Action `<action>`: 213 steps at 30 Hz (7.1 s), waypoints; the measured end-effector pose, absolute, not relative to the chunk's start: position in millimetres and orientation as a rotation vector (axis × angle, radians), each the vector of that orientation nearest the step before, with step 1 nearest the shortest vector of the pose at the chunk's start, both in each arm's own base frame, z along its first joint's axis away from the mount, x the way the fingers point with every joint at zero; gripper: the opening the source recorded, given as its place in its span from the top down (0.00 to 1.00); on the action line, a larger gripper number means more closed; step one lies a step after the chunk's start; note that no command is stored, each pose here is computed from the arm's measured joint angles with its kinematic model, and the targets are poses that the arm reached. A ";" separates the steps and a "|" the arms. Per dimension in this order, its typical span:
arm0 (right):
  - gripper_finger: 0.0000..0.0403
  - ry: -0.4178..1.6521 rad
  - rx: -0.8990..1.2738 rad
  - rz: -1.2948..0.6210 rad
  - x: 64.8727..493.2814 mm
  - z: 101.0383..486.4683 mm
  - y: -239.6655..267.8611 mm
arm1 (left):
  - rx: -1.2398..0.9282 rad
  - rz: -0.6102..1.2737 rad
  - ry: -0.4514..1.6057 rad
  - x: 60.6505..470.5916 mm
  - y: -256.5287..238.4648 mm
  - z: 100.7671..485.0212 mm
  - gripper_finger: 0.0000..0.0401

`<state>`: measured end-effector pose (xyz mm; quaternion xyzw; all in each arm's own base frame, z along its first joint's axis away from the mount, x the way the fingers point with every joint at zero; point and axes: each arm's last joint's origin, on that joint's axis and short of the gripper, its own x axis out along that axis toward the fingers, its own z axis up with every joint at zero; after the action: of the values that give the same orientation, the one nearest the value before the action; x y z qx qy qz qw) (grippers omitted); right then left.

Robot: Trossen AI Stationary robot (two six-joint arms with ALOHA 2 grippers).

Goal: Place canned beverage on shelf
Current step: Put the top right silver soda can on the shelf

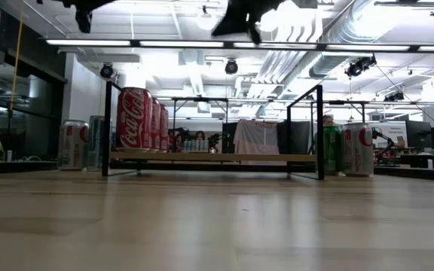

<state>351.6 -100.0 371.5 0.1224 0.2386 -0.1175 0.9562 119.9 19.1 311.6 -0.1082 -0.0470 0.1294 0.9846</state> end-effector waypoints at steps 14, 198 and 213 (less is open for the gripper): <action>1.00 0.391 0.201 -0.228 293.1 426.0 39.5 | -0.254 0.082 -0.146 126.0 14.9 318.3 1.00; 0.26 1.433 0.888 -1.042 184.9 236.2 -169.8 | -0.311 0.194 -0.148 127.0 17.0 316.2 1.00; 0.26 1.416 0.916 -1.080 184.7 236.3 -170.0 | -0.314 0.198 -0.121 127.2 17.1 313.6 1.00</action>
<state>184.7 -170.0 236.3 0.3850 0.5954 -0.4544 0.5392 127.2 17.1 313.6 -0.1562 -0.0602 0.0983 0.9810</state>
